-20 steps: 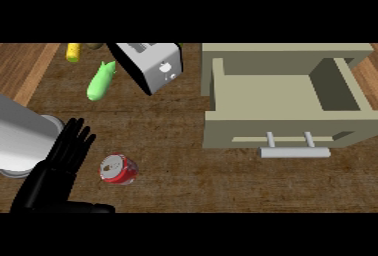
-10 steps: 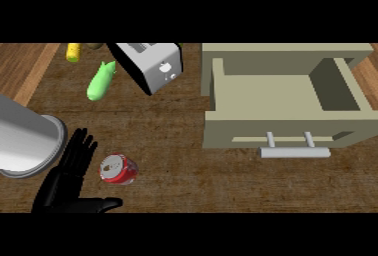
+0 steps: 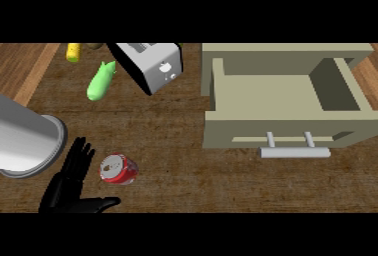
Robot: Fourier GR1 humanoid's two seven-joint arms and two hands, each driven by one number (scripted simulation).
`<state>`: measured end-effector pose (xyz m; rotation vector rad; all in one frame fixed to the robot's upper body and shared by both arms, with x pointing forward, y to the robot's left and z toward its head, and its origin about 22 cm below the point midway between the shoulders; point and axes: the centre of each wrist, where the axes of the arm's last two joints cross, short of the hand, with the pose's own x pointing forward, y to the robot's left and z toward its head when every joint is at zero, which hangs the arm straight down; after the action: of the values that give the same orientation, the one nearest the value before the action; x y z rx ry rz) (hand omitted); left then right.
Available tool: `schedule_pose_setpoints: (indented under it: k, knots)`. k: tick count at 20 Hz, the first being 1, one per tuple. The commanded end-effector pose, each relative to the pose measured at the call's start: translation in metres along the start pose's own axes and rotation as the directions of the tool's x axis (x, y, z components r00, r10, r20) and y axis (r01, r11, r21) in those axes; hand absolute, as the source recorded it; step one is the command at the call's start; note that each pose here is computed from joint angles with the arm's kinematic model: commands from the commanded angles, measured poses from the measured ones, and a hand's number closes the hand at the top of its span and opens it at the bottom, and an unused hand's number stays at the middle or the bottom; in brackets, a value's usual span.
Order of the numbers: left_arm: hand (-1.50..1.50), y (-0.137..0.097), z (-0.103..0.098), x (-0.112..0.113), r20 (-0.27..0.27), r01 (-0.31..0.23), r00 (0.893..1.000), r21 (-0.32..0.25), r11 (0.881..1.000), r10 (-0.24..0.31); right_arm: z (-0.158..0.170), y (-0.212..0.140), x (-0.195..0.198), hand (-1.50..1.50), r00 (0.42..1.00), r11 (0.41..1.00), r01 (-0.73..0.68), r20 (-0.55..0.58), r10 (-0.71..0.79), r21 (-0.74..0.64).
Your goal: Pick up the can, place it into the drawer and close the drawer
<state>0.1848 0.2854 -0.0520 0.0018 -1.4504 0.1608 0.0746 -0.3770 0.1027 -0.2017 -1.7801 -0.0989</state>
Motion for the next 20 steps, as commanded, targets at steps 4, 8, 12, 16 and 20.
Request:
schedule_pose_setpoints:
  k: [4, 8, 12, 16, 20]
  knots:
    - [-1.50, 0.011, -0.002, -0.043, -0.035, 0.011, 0.999, -0.017, 1.000, -0.011, 0.006, -0.013, 0.008, -1.50, 1.000, 1.000, -0.018, -0.015, 0.018, 0.015]
    - [-1.50, 0.025, -0.012, -0.050, -0.052, -0.025, 0.998, 0.005, 1.000, 0.026, 0.005, -0.005, -0.010, -1.50, 1.000, 1.000, 0.015, 0.000, -0.015, 0.012]
    - [-1.50, 0.016, -0.016, -0.065, -0.071, -0.062, 0.996, -0.027, 0.998, 0.060, -0.009, 0.003, 0.007, -1.50, 1.000, 1.000, 0.007, 0.018, -0.007, -0.019]
    - [-1.50, -0.008, -0.008, -0.087, -0.081, -0.076, 0.994, -0.039, 0.996, 0.073, 0.002, 0.006, 0.010, -1.50, 1.000, 1.000, 0.000, 0.004, 0.000, 0.001]
    - [-1.50, 0.027, -0.037, -0.069, -0.054, -0.107, 0.993, -0.029, 0.994, 0.105, -0.001, -0.008, 0.016, -1.50, 1.000, 1.000, -0.013, 0.009, 0.013, 0.006]
